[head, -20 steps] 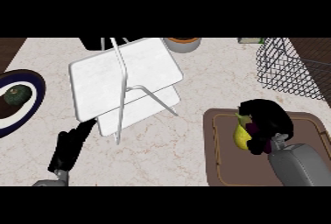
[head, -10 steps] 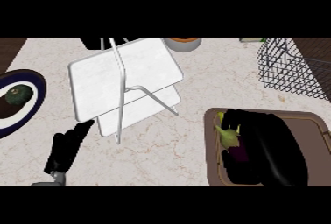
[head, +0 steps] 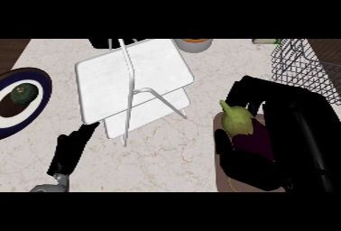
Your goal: Pick the eggplant from the tray and place it in the tiered shelf
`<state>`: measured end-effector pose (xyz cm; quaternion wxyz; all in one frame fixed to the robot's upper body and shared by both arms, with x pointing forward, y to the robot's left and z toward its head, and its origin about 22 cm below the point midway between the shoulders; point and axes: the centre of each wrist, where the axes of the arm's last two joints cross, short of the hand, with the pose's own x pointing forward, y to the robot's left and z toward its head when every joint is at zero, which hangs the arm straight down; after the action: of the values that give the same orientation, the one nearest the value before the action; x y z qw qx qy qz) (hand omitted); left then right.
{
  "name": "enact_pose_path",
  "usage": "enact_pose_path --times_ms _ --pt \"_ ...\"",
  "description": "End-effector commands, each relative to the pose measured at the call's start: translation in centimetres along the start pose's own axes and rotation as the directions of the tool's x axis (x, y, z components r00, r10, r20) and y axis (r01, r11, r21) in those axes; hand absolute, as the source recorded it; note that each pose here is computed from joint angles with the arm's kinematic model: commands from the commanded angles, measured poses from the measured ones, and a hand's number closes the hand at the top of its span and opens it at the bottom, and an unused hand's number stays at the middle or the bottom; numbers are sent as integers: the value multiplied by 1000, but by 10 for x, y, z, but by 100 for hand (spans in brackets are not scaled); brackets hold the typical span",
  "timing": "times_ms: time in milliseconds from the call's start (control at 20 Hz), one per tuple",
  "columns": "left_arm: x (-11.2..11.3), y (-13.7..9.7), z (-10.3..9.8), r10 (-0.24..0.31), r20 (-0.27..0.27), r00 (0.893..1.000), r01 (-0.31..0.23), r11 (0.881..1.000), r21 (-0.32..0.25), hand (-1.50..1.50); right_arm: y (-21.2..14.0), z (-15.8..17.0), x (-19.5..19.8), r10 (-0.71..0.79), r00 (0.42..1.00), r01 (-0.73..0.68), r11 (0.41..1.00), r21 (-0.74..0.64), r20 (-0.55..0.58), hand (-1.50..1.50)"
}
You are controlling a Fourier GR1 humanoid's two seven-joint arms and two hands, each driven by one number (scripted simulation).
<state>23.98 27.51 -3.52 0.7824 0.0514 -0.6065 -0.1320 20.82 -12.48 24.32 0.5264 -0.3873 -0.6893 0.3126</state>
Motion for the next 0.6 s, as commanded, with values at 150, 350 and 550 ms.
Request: enact_pose_path --times_ms 150,350,550 --pt "-7 -25 2 -11 16 1000 10 1000 10 0 -8 -62 34 12 998 -15 998 -55 -54 150" --pt "10 3 -10 -8 24 1000 8 1000 -7 0 9 -106 47 12 997 -17 998 -54 -76 150" --pt "15 -11 -13 3 16 1000 -3 1000 -8 0 27 -135 59 56 997 -57 998 -24 -52 150"
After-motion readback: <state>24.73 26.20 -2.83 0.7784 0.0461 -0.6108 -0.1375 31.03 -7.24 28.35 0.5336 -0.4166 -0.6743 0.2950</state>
